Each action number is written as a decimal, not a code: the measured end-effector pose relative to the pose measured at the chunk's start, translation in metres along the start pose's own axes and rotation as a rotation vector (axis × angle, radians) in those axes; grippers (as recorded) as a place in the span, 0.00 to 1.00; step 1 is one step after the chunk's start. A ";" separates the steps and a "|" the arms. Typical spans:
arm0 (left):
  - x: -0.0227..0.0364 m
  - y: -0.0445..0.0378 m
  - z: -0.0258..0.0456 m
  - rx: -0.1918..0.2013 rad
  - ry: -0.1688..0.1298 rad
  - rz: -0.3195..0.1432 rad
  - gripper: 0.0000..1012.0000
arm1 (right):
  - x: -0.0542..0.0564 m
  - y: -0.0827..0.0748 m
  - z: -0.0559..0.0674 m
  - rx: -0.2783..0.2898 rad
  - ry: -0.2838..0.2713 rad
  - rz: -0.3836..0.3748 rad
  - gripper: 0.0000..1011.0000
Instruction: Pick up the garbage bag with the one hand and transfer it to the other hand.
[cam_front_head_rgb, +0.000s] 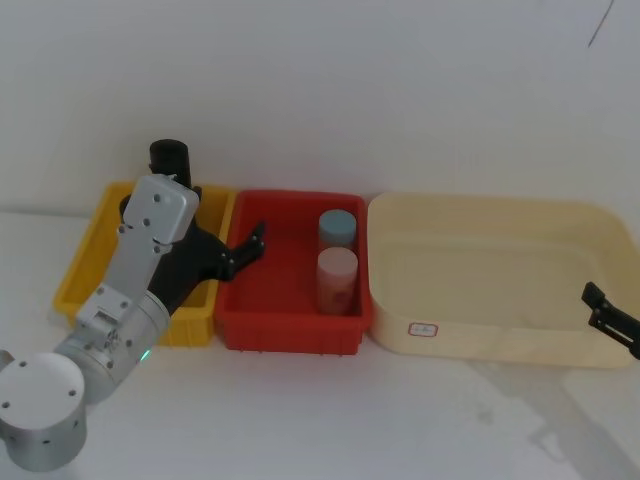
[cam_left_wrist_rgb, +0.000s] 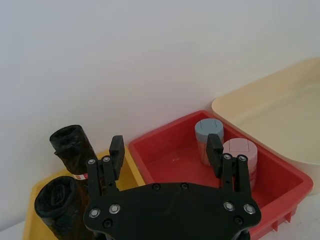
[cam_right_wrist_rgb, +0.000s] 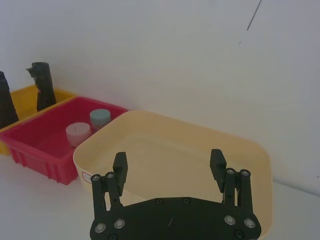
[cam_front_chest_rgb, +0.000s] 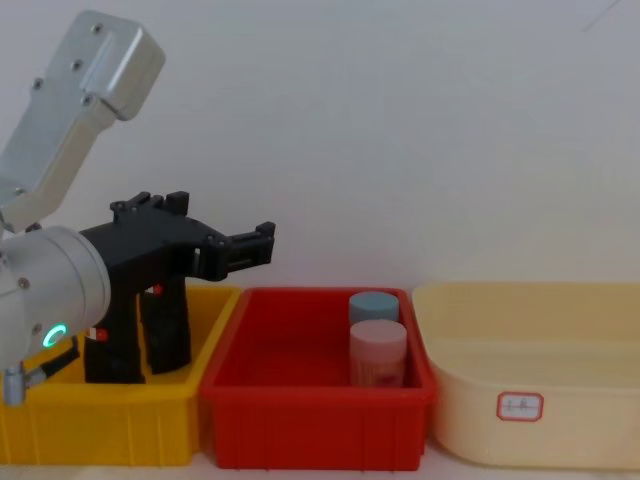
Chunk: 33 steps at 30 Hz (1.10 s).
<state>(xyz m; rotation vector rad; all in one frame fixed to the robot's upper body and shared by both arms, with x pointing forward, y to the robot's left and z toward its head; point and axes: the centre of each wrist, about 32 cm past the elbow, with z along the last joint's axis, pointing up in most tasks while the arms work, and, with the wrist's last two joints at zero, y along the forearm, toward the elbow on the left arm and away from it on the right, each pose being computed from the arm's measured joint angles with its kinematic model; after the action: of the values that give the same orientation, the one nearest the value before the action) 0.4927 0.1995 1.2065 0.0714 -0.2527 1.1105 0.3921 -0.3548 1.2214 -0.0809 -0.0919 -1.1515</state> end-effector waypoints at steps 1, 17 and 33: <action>0.0000 0.0000 0.0000 0.000 0.000 0.000 0.99 | 0.000 0.000 0.000 0.000 0.000 0.000 1.00; 0.0000 0.0000 0.0000 0.000 0.000 0.000 0.99 | 0.000 0.000 0.000 0.000 0.000 0.000 1.00; 0.0000 0.0000 0.0000 0.000 0.000 0.000 0.99 | 0.000 0.000 0.000 0.000 0.000 0.000 1.00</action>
<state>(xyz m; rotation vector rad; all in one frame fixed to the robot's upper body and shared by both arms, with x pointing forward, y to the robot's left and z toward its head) 0.4927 0.1995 1.2065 0.0714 -0.2527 1.1105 0.3921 -0.3548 1.2214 -0.0808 -0.0918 -1.1515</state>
